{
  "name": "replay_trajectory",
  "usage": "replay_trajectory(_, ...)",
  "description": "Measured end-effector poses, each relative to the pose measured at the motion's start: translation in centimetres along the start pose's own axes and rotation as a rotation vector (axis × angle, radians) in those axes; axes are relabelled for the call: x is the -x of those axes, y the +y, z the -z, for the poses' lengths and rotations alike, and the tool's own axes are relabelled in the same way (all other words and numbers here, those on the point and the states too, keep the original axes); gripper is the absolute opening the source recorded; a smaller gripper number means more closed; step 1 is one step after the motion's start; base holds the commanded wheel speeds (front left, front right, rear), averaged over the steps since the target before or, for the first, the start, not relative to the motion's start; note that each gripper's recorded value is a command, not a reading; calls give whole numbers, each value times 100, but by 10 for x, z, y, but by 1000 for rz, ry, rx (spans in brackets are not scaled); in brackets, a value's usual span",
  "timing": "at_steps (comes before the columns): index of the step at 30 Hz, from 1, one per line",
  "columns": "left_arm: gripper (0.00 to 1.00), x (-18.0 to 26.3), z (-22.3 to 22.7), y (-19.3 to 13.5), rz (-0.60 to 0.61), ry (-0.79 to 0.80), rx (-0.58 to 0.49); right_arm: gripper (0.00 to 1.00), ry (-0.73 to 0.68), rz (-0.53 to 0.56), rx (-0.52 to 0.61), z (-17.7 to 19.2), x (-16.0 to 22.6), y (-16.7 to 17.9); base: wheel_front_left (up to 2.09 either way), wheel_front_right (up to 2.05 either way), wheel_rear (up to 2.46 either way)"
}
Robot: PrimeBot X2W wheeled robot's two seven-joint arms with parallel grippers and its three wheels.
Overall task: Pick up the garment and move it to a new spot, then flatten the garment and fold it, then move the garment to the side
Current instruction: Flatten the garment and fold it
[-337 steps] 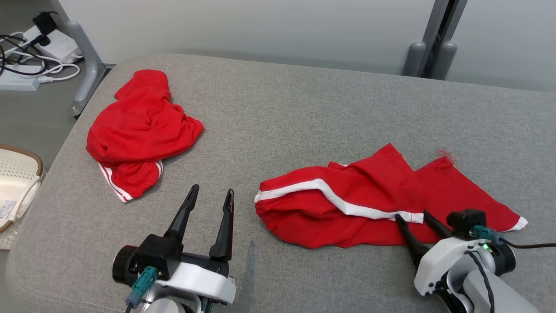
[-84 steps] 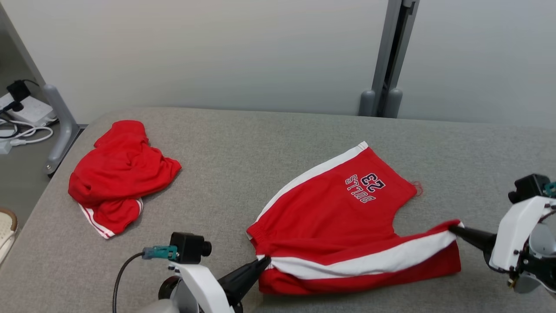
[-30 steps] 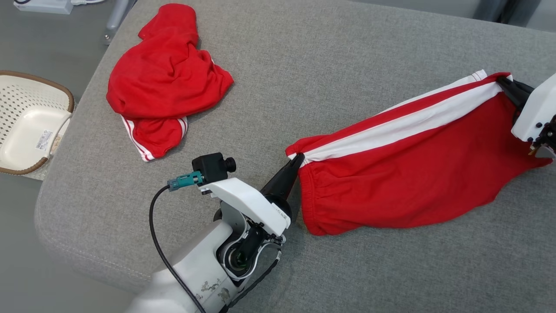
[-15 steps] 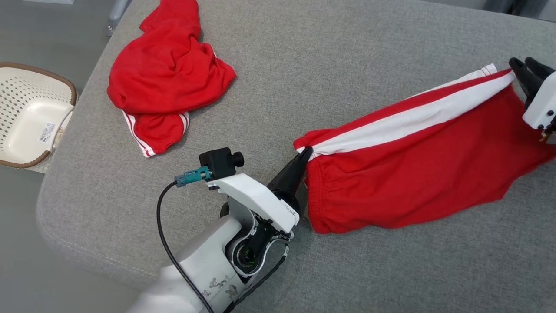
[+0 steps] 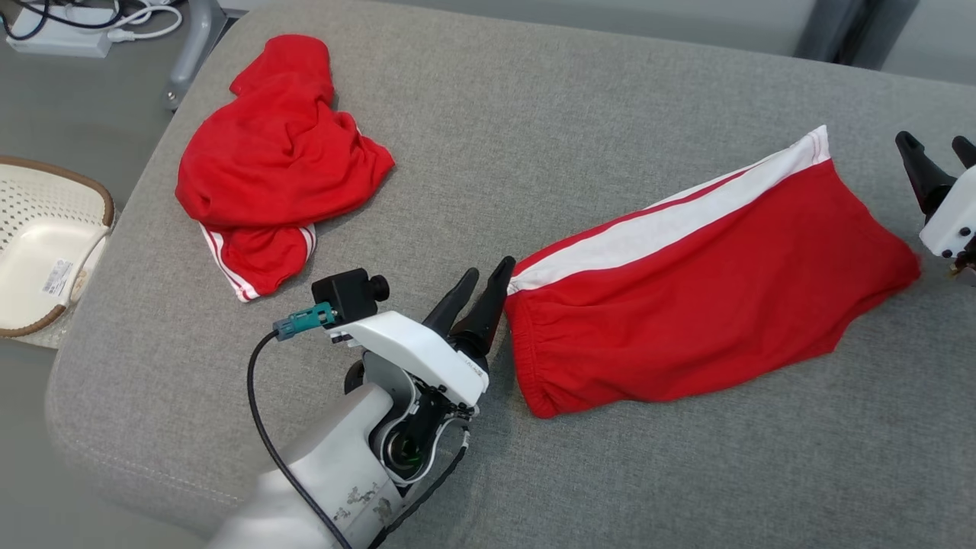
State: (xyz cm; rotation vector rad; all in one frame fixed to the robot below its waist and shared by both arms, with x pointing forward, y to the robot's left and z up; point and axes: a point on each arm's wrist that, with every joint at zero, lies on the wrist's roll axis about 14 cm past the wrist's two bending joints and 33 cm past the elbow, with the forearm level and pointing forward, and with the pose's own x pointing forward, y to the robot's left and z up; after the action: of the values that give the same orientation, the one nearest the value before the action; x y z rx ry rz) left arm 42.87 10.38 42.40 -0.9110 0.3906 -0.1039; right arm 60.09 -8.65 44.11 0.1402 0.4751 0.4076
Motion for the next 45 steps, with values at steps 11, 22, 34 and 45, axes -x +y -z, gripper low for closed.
replay_trajectory(11, 100, 19, -71, -11, 32, -209, -300, 100, -212, -3, 27, -35, 51, 5, 0, 0, 0)
replay_trajectory(22, 100, 69, -90, -20, 8, -413, -545, 100, -427, 11, 78, -69, 119, 7, 0, 0, 0)
replay_trajectory(34, 100, 104, -70, -12, -10, -436, -654, 100, -451, 109, -36, 4, 168, 3, 0, 0, 0)
replay_trajectory(45, 100, 115, -56, 4, -57, -412, -609, 100, -276, 122, -250, 77, 156, 14, 0, 0, 0)
